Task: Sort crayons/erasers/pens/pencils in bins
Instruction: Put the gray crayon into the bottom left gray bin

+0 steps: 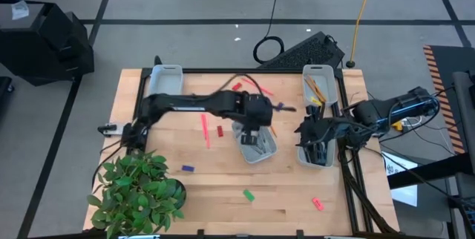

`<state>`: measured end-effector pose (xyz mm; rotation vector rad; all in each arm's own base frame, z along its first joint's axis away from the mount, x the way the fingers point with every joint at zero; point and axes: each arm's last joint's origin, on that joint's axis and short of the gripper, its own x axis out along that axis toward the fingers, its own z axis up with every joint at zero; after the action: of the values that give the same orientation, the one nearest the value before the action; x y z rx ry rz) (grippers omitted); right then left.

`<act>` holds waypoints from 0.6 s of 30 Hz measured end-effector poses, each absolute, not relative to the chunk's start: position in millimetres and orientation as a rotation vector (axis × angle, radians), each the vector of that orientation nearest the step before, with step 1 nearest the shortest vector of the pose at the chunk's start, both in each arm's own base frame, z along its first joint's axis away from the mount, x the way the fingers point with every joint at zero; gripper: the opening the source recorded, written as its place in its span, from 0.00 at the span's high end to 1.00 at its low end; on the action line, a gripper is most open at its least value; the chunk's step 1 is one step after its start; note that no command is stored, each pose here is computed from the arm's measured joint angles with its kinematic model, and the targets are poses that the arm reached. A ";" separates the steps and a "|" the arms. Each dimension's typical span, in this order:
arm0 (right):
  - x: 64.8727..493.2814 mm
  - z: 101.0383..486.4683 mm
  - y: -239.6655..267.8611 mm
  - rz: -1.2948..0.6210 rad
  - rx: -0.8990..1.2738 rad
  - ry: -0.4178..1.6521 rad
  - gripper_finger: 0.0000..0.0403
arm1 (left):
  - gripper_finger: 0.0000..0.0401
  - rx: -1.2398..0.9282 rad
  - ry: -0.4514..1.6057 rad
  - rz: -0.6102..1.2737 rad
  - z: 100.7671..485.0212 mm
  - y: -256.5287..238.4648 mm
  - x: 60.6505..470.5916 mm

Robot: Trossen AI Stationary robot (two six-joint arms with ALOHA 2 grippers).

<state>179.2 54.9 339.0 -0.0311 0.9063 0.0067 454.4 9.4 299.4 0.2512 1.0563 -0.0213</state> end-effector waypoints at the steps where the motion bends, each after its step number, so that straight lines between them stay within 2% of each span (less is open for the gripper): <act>1: 176.6 339.2 54.0 -0.004 -0.014 0.915 0.47 | 0.93 0.261 1.097 -0.037 290.9 8.3 455.7; 6: 171.7 336.5 52.2 -0.044 0.031 0.947 0.47 | 0.93 0.272 1.191 -0.087 247.7 -2.0 467.9; 18: 170.4 305.0 51.8 -0.124 0.111 1.046 0.47 | 0.92 0.231 1.285 -0.068 193.3 -4.3 482.0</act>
<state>170.4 51.8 305.0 0.1107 1.0456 -0.1241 482.0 -4.3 193.3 0.2307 1.2849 -0.0677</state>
